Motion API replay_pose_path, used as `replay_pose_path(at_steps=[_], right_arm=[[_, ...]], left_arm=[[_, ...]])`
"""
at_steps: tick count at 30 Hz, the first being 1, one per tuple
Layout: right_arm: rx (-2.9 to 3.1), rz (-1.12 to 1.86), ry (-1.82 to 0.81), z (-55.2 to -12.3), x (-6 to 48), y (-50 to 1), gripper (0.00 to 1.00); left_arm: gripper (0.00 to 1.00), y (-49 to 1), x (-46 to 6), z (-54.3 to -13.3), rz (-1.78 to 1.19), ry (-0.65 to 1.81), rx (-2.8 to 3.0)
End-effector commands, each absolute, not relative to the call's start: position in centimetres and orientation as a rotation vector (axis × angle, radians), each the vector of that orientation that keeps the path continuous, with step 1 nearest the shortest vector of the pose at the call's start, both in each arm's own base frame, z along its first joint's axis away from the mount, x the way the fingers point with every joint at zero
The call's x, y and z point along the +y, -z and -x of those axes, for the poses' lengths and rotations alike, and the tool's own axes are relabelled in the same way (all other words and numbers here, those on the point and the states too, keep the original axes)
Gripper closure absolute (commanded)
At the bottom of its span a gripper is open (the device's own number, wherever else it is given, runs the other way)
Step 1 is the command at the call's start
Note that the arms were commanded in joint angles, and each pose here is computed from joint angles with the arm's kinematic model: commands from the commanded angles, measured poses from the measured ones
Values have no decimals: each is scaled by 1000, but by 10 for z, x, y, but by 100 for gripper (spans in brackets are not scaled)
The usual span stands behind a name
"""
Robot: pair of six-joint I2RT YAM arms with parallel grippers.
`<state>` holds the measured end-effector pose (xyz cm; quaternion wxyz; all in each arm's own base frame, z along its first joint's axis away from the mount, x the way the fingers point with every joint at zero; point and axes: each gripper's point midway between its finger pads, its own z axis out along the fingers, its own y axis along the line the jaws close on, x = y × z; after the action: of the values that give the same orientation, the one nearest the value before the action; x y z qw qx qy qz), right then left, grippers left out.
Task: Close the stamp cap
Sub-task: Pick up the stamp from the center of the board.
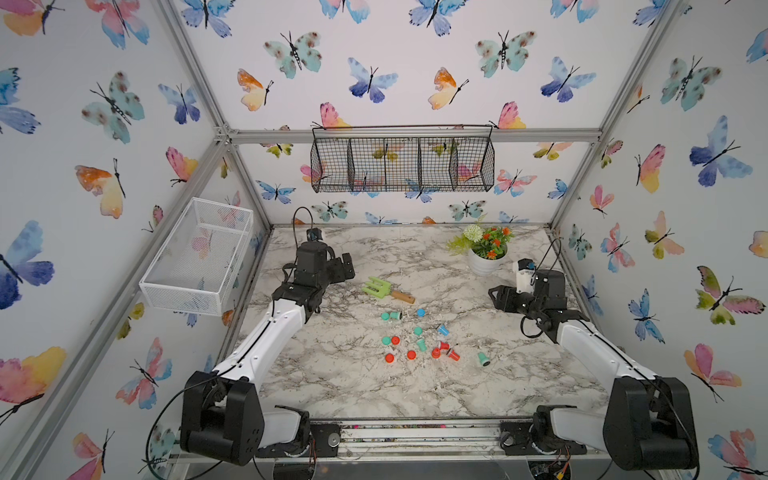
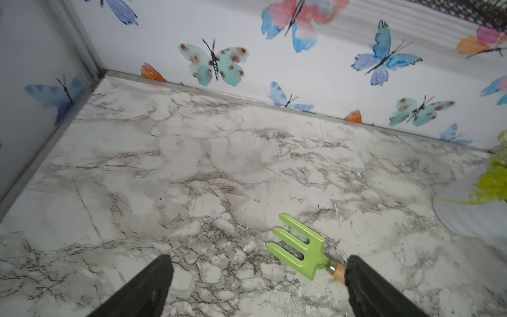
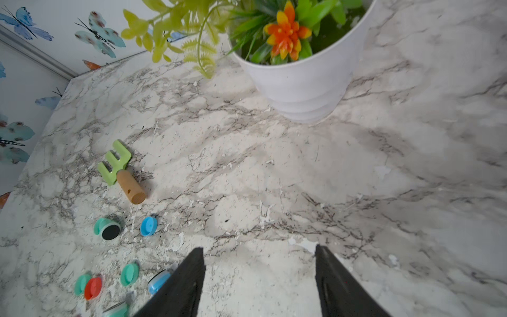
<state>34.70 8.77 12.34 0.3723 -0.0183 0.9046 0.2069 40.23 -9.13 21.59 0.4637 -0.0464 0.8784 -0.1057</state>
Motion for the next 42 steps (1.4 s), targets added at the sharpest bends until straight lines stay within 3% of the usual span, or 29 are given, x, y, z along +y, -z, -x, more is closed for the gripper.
replay_pose_path(at_steps=[1,4,8,23,42], right_arm=[[2459,132,-584,-323,117,-109,35],[2513,265,-485,-317,141,-101,35],[2553,413,-425,-310,166,-90,44],[2591,937,-225,-298,213,-49,53],[2582,1090,-190,-274,227,-28,59]], left_arm=[[1,-182,-105,-374,-26,303,2343],[1,-171,-100,-372,-38,261,2350],[1,-171,-99,-367,-16,275,2344],[1,-186,-88,-362,14,229,2282],[2,-185,-87,-362,15,223,2285]])
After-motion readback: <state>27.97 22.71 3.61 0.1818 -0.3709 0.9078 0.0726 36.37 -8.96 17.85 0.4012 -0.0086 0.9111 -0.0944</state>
